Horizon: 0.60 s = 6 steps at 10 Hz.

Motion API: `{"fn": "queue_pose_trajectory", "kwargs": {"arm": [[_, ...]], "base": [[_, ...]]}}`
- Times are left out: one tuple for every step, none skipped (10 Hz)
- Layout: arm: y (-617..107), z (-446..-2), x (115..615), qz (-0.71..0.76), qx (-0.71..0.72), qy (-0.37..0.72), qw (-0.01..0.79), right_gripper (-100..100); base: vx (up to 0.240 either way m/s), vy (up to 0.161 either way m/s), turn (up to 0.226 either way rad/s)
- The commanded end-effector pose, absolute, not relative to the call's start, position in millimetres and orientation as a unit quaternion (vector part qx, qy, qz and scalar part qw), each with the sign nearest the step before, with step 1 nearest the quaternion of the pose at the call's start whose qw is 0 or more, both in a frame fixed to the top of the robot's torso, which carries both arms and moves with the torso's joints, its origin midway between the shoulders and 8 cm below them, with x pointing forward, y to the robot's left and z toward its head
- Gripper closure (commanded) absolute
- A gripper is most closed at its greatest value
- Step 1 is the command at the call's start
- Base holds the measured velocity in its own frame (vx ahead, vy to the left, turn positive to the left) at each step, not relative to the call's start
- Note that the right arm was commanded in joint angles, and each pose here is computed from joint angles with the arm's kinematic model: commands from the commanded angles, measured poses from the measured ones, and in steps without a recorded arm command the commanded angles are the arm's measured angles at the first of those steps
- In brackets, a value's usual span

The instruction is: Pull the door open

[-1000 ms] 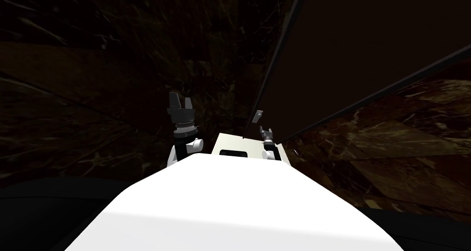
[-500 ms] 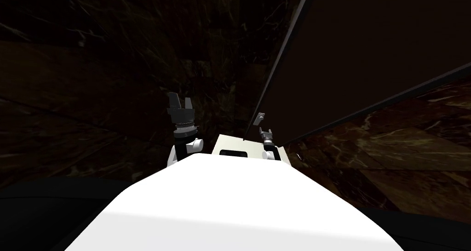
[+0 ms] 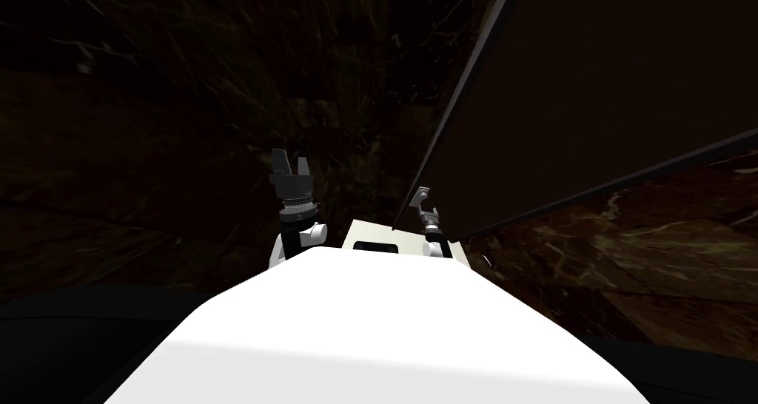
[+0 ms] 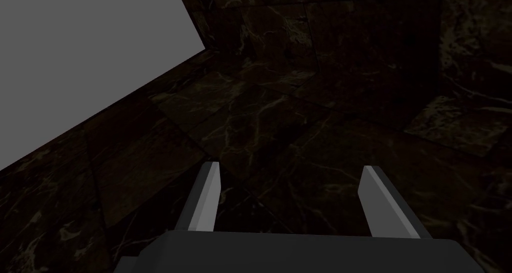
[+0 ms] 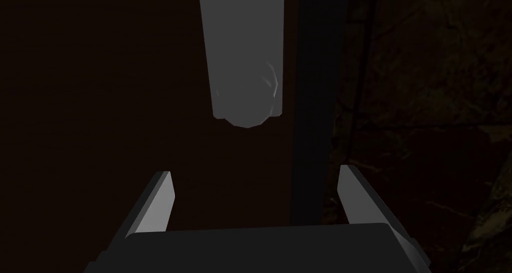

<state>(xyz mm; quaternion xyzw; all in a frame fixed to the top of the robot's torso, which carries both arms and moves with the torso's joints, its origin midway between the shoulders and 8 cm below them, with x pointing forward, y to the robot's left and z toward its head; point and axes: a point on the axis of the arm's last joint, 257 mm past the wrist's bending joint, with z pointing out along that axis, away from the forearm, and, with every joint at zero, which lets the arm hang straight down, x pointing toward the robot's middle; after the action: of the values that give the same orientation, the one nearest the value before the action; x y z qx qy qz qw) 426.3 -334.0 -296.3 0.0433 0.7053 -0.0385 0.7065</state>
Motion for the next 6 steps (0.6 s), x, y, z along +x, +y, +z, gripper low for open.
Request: {"fn": "queue_pose_trajectory", "kwargs": {"arm": [[-342.2,-296.1,432.3,-0.040,0.046,0.706,0.706,-100],[-347.5,-296.3,436.2,-0.042,0.047,0.706,0.706,-100],[-352.5,-296.4,439.9,-0.043,0.049,0.706,0.705,-100],[-356.7,-296.3,443.0,-0.045,0.050,0.706,0.705,-100],[-360.4,-296.2,445.7,-0.046,0.052,0.706,0.705,-100],[-358.8,-296.3,443.5,-0.045,0.050,0.706,0.705,-100]], "base": [[0.188,0.030,0.025],[0.197,-0.025,0.032],[0.187,-0.024,0.057],[0.198,-0.034,0.040],[0.185,-0.024,0.042],[0.078,-0.009,0.011]]}}
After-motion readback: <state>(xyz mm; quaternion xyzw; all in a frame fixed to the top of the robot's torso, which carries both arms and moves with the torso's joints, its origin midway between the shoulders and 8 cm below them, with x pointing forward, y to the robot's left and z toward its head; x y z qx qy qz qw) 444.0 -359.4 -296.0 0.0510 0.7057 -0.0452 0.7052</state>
